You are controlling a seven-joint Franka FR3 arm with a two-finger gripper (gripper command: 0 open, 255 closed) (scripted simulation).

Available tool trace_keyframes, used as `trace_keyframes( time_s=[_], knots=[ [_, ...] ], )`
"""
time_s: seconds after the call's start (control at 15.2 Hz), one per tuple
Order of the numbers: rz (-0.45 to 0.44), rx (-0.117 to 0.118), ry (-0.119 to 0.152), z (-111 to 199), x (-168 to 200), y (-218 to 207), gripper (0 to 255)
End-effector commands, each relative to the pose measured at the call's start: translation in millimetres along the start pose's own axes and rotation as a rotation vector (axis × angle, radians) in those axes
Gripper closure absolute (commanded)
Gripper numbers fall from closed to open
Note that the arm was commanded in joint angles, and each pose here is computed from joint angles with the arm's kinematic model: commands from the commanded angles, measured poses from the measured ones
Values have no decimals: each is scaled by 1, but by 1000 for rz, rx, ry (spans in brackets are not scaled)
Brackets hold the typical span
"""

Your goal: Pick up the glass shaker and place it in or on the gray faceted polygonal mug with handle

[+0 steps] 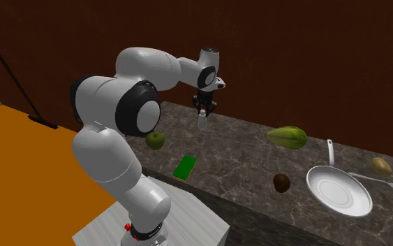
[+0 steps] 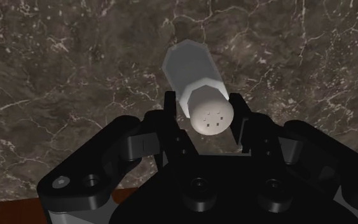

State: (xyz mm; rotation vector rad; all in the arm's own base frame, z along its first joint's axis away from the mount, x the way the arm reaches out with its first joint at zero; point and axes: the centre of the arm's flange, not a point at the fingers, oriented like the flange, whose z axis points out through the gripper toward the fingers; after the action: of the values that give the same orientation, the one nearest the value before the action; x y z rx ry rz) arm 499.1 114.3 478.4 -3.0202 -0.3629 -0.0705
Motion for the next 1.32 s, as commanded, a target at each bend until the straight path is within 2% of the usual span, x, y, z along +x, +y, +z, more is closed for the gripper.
trace_keyframes(
  time_s=[0.0,0.59,1.25],
  knots=[
    [0,0,0,-10,1,-2,255],
    [0,0,0,-55,4,-6,255],
    [0,0,0,-59,-28,-134,255]
  ],
)
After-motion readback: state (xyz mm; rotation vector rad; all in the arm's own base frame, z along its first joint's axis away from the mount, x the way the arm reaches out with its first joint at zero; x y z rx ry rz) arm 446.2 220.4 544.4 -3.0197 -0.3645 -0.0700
